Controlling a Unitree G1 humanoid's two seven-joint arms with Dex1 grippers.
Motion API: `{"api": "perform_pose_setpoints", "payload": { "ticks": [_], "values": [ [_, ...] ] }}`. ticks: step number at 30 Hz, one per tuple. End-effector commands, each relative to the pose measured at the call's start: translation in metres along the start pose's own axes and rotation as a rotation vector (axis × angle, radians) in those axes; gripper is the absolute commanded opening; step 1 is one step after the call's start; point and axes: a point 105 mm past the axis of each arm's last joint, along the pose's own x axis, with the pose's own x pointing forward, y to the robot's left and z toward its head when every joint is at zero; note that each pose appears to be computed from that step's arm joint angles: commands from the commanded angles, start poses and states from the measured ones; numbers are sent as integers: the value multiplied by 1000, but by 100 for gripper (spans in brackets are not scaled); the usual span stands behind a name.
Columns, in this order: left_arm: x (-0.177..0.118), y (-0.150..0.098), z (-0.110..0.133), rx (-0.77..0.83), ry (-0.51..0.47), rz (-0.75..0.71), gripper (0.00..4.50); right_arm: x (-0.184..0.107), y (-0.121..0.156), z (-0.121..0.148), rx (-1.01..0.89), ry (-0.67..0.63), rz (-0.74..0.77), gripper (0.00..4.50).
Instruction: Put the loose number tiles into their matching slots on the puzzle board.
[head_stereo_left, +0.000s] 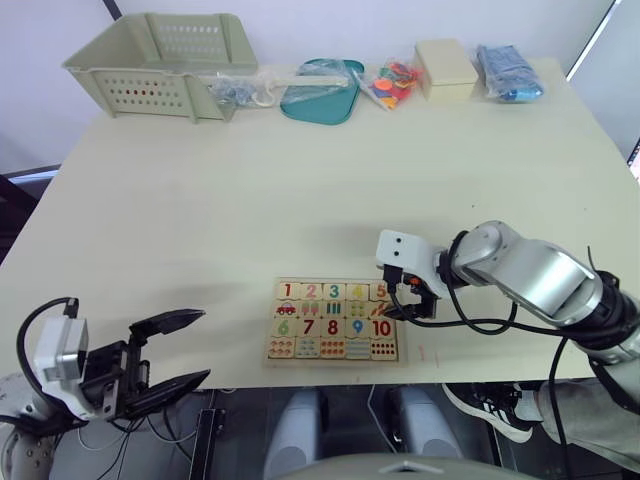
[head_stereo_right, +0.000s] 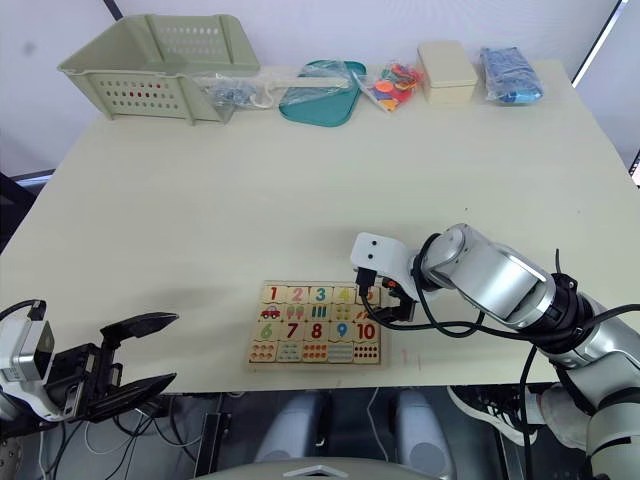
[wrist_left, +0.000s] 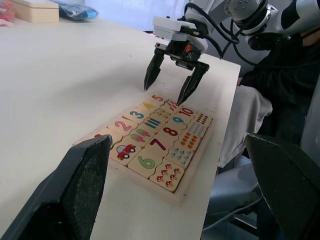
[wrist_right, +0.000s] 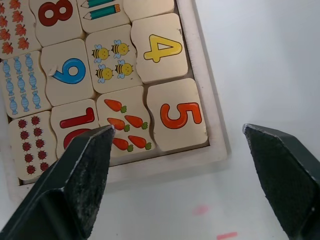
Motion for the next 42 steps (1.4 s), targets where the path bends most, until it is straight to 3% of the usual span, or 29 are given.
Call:
{"api": "perform_pose_setpoints", "payload": {
  "ticks": [1,6,7,9,11,12,15,18,42],
  "values": [
    [-2,-1,6,22,4,0,450,-21,-4,21,-45,-199,-19,442],
    [-3,0,6,21,4,1,450,-32,-9,22,-6,-345,4,442],
    [-3,1,6,21,4,1,450,-32,-12,22,5,-361,6,420],
    [-3,1,6,20,5,-1,450,-31,-16,22,22,-376,8,365],
    [-2,2,6,21,5,-5,450,-28,-19,20,22,-375,12,275],
    [-2,2,6,21,5,-7,450,-25,-21,18,28,-368,16,203],
    [-1,3,7,22,5,-11,450,-17,-22,11,22,-344,24,93],
    [-1,3,7,22,6,-13,450,-12,-23,5,20,-321,27,16],
    [-3,3,6,24,10,-9,450,5,-21,-8,-44,-254,31,16]
  ]
}}
